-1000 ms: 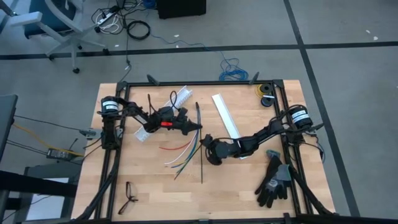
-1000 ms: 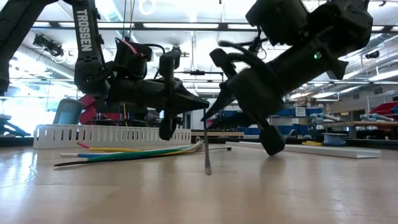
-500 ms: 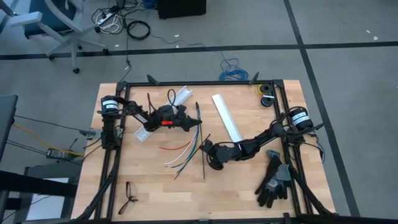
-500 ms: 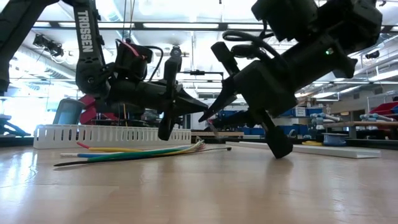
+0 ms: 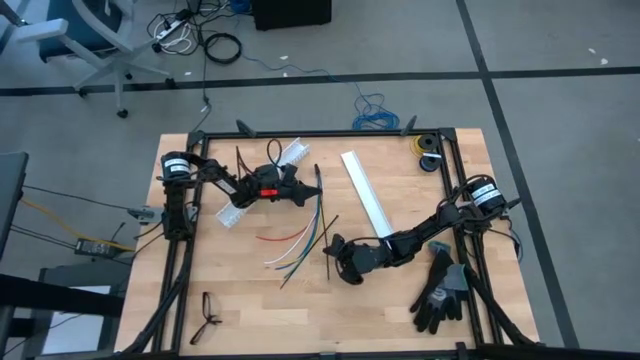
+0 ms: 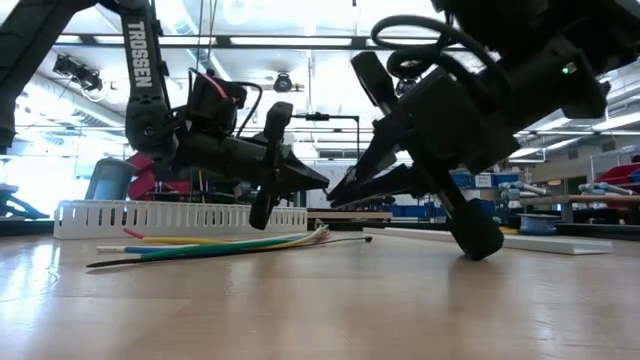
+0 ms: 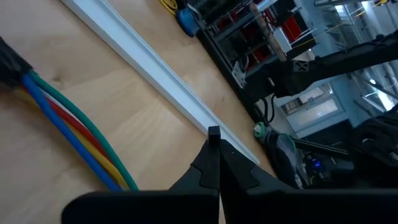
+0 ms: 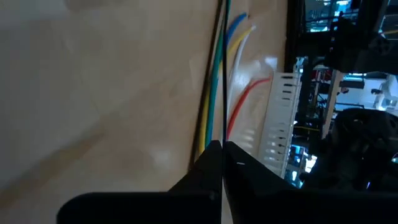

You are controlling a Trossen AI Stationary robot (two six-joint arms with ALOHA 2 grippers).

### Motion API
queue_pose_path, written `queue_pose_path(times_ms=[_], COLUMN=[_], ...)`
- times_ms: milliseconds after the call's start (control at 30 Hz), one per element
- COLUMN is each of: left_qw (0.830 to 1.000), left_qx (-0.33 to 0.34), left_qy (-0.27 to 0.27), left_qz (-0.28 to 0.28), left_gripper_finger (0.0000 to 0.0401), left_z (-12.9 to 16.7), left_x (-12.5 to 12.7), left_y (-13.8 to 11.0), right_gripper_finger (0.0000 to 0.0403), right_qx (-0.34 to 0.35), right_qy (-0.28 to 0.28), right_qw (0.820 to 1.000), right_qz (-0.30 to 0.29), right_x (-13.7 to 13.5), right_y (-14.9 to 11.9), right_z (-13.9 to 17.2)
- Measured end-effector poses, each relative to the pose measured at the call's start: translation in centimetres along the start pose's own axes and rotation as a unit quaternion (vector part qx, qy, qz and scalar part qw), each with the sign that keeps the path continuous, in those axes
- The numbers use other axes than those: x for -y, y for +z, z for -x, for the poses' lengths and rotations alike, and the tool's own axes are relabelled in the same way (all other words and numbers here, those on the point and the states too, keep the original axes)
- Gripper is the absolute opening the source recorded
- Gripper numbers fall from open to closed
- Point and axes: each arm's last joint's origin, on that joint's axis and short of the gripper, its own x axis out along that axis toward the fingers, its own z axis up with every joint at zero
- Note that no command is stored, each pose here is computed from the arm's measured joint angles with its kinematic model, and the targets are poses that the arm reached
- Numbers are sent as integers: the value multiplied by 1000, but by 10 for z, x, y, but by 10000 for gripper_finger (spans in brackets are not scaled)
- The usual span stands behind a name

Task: Ziptie cables
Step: Prepare the right black zip tie to wrap the cable wires

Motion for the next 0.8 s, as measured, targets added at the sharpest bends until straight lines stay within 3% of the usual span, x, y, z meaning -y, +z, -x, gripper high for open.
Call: queue_pose_path(times_ms=[233,533,667,800], left_qw=[1000,1000,996,987], left_qx=[1,4,18,38], left_qy=[0,4,13,9], left_qz=[-2,-16,-81,-157], left_gripper_finger=[0,1,1,0], left_z=[1,0,-2,-6], left_x=[-2,-1,6,21], left_y=[2,2,-7,-19], right_gripper_finger=[4,1,0,0], right_qx=[22,40,30,20], right_qy=[-11,-13,-11,9], right_qw=[999,992,965,917], right_qz=[-25,-123,-260,-398], right_x=[-2,-2,2,5], right_y=[12,17,9,-7], right_z=[6,9,4,-5])
